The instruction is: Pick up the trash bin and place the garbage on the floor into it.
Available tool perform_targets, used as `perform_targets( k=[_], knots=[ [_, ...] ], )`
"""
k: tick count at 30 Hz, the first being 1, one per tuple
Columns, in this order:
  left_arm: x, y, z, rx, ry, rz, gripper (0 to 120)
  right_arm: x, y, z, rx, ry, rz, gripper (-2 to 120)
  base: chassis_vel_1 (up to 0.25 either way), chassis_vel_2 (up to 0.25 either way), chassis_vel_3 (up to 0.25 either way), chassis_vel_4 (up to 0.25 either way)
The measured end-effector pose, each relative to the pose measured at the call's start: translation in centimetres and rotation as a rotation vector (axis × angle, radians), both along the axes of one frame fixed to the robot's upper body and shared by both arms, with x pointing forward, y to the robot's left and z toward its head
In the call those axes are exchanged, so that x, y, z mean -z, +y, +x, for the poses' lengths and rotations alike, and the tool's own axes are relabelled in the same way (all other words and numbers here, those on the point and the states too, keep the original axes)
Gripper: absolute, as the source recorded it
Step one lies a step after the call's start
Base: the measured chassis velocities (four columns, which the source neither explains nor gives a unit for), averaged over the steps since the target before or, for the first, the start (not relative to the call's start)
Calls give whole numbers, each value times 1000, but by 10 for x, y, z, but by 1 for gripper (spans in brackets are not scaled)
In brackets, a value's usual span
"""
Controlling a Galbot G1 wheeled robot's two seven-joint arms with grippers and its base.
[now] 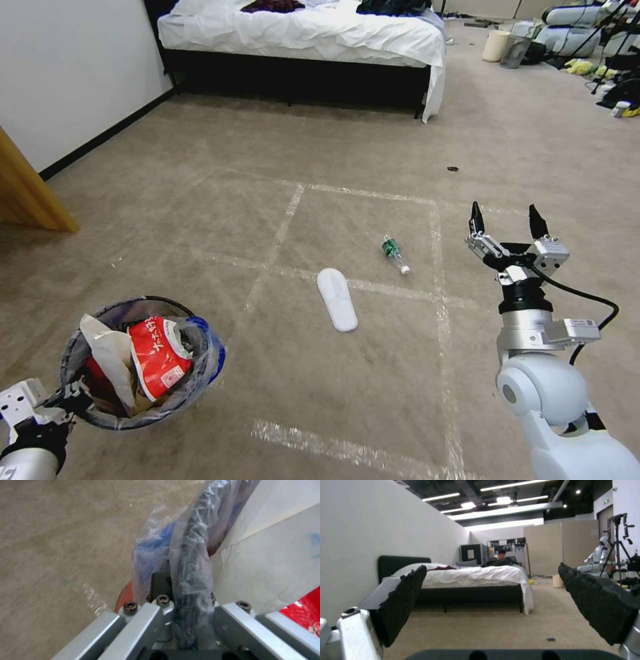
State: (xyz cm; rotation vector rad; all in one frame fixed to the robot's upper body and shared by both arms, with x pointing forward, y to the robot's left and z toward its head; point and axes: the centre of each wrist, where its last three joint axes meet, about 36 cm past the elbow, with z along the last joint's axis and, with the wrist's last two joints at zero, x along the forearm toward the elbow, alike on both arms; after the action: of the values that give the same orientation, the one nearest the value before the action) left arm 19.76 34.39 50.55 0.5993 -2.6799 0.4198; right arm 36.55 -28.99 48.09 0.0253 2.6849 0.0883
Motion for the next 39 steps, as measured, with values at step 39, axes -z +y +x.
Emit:
perform_targets(
  k=[39],
  knots=[
    [-3,-2,0,9,-9,0,1,-4,10,-2,-29,49,7,100,-93,97,95,-96]
  ],
)
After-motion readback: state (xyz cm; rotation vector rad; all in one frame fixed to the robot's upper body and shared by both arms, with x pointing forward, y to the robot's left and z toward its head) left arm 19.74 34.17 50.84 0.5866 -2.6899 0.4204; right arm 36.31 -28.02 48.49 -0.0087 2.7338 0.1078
